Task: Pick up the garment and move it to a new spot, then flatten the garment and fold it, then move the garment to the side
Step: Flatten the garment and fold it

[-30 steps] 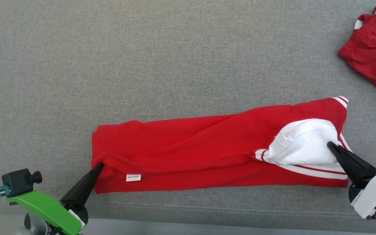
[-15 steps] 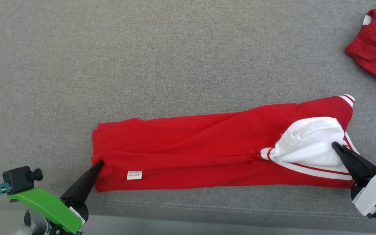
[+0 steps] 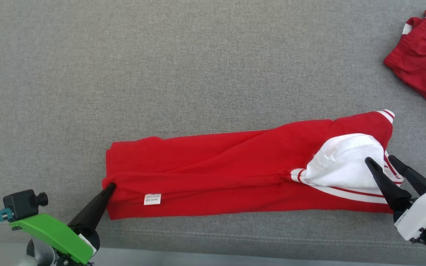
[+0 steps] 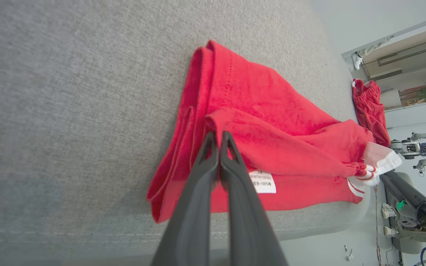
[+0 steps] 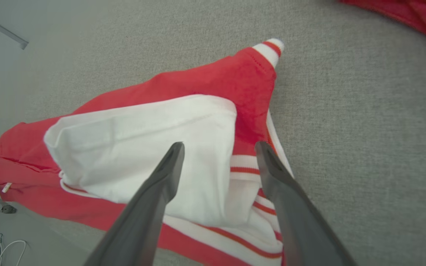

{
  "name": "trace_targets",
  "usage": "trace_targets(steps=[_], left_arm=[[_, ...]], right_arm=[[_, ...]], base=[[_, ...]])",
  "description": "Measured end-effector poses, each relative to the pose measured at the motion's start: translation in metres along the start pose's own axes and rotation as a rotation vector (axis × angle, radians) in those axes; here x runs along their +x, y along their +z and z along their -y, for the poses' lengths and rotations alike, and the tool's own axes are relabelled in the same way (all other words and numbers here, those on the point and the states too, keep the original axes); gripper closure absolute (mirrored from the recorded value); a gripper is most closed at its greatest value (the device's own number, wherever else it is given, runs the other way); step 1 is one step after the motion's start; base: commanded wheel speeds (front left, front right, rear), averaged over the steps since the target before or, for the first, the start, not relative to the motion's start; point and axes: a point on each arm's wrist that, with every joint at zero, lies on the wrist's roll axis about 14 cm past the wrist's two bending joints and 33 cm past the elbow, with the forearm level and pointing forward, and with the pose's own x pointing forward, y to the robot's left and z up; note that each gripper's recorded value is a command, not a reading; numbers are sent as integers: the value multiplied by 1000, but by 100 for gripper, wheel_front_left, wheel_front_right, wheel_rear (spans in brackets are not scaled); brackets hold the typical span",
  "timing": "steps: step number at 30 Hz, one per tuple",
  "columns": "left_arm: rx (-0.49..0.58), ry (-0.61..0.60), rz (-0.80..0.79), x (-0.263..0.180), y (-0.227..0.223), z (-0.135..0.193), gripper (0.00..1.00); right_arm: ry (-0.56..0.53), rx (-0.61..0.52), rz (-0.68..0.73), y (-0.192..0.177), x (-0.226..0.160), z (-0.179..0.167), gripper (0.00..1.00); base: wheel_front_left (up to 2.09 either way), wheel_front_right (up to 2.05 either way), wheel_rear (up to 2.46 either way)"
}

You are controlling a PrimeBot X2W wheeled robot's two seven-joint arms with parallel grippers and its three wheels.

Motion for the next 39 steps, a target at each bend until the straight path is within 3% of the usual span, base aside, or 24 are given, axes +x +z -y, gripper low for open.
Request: trace_targets(steps=[4, 5, 6, 7, 8, 22, 25, 30, 39], left_arm=[[8, -13, 28, -2, 5, 4, 98], [10, -15, 41, -2, 7, 5, 84], [11, -16, 53, -3, 9, 5, 62], [12, -15, 63, -4, 10, 5, 20], [14, -14, 75, -5, 12, 5, 0], [-10, -37, 113, -18, 5, 13, 0], [-11, -61, 111, -17, 4, 20, 0], [20, -56, 131, -17, 6, 21, 0], [81, -74, 142, -13, 2, 35, 0]], right_arm=[[7, 12, 39, 5, -5, -6, 0], [7, 16, 53, 7, -6, -8, 0], [7, 19, 68, 9, -8, -8, 0], [6, 22, 85, 12, -10, -9, 0], [5, 25, 104, 15, -12, -10, 0], [-22, 64, 274, 36, -48, -15, 0], [-47, 152, 328, 41, -55, -12, 0], [-39, 349, 284, 10, -55, -22, 0], [-106, 489, 258, -20, -53, -8, 0]], base=[[0, 0, 0], [0, 0, 0], [0, 0, 0], [0, 0, 0], [0, 0, 0], [0, 0, 0], [0, 0, 0], [0, 0, 0], [0, 0, 0]])
